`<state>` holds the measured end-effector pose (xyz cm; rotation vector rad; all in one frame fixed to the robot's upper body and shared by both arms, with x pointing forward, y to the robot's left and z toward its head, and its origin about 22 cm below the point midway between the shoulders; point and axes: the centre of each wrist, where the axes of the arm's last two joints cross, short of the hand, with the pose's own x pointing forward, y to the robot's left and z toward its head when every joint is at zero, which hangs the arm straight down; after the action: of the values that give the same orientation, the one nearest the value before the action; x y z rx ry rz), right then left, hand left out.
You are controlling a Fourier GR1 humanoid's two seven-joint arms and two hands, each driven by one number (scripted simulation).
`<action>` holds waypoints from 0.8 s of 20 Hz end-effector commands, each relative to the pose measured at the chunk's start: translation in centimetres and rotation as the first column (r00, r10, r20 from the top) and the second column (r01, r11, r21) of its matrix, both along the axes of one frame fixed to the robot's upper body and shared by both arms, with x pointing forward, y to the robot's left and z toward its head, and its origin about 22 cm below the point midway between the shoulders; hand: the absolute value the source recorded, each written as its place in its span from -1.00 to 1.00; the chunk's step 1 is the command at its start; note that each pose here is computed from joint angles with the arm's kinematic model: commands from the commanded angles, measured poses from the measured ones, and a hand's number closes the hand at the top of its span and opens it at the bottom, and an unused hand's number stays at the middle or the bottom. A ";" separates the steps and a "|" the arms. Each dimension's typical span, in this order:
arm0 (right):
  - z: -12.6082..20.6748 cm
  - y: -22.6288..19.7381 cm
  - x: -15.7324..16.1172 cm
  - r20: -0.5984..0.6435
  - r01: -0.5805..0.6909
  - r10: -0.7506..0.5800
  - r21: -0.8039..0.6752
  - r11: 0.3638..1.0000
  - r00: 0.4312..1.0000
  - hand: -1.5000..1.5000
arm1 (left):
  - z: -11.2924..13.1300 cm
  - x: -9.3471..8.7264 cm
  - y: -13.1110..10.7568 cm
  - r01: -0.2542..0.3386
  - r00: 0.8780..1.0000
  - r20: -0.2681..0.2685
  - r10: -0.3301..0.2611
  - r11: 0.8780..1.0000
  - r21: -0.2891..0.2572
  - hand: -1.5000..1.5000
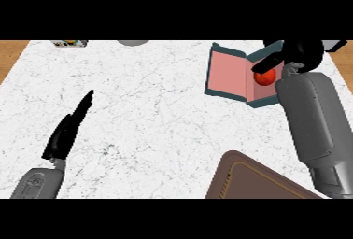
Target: Pick the tomato from the tray and place it in the cardboard box
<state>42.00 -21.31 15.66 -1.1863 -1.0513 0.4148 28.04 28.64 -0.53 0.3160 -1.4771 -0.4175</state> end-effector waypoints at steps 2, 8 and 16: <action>1.0 -2.4 -0.5 0.325 -0.042 -0.008 0.144 0.989 0.946 -1.00 | -1.4 -0.8 -0.9 0.004 1.000 -0.004 -0.004 1.000 -0.010 0.00; -1.5 -2.7 -1.1 0.402 -0.024 -0.137 0.369 0.929 0.905 -1.00 | -0.5 -0.4 -1.6 0.012 1.000 0.002 -0.012 1.000 -0.005 0.00; -4.4 -9.6 -3.9 0.594 -0.011 -0.267 0.421 0.907 0.759 -1.00 | 1.4 -0.9 -0.4 0.005 1.000 0.012 -0.006 1.000 0.008 0.00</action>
<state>39.75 -27.93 13.03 -0.9977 -1.4882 -0.2642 27.28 28.31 -0.17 0.3187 -1.4768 -0.4210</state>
